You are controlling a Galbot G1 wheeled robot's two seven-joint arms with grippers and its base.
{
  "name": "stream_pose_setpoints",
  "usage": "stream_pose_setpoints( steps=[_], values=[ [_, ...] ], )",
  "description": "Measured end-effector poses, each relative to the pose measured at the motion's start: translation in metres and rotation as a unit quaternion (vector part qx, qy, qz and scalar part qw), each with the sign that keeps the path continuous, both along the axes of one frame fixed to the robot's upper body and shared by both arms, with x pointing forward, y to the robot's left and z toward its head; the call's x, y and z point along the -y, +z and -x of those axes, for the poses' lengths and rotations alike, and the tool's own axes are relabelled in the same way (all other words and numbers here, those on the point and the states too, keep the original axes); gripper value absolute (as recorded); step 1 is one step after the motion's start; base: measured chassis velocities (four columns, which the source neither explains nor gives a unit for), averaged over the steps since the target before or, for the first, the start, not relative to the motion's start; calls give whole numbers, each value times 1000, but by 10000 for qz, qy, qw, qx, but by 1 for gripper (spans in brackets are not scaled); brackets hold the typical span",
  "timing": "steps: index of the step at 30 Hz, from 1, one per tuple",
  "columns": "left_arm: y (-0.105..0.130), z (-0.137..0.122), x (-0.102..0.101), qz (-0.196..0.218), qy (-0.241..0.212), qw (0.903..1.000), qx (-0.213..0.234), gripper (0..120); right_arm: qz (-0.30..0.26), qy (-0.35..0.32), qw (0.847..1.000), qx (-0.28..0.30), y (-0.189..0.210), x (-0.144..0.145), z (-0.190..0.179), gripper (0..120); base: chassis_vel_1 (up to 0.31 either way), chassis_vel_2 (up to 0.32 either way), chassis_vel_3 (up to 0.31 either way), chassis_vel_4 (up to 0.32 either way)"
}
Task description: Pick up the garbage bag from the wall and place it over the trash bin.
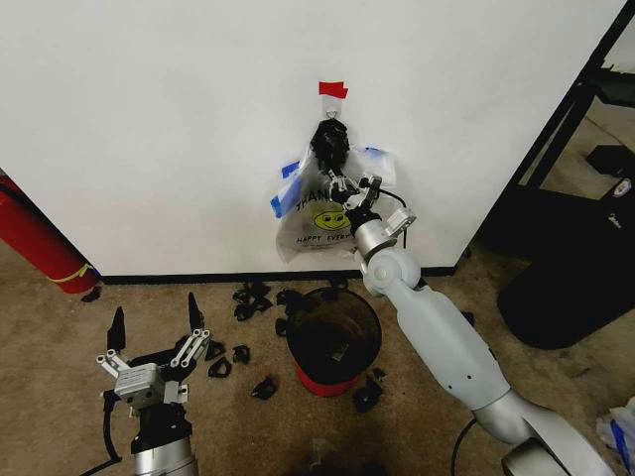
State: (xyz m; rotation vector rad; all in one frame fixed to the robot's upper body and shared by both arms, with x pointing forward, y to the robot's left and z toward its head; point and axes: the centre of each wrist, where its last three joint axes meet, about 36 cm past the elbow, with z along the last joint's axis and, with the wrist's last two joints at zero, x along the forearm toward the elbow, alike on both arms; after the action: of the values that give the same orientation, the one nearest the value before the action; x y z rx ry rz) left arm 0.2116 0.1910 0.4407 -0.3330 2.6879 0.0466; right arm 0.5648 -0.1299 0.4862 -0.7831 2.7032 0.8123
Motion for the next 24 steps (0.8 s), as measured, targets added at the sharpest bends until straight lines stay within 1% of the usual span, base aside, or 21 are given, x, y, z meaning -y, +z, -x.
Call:
stream_pose_setpoints(
  steps=[3, 4, 11, 12, 18, 19, 24],
  values=[
    [0, 0, 1, 5, -26, 10000, -3, 100, 17, 10, 10000, 34, -3, 6, 17, 0, 0, 0, 0, 0],
    [0, 0, 1, 5, -26, 10000, -3, 100, 17, 10, 10000, 34, -3, 6, 17, 0, 0, 0, 0, 0],
    [0, 0, 1, -19, -114, 9999, -4, 100, 121, -62, 9999, 8, -21, 21, 62, 0, 0, 0, 0, 0],
    [0, 0, 1, -19, -114, 9999, -4, 100, 121, -62, 9999, 8, -21, 21, 62, 0, 0, 0, 0, 0],
    [1, 0, 1, -29, -166, 9999, 8, 100, 199, -109, 9997, -91, -40, 29, 96, 0, 0, 0, 0, 0],
    [1, 0, 1, -29, -166, 9999, 8, 100, 199, -109, 9997, -91, -40, 29, 96, 0, 0, 0, 0, 0],
    [0, -1, 2, -33, -219, 9998, 6, 100, 306, -157, 9994, -69, -49, 36, 122, 0, 0, 0, 0, 0]
  ],
)
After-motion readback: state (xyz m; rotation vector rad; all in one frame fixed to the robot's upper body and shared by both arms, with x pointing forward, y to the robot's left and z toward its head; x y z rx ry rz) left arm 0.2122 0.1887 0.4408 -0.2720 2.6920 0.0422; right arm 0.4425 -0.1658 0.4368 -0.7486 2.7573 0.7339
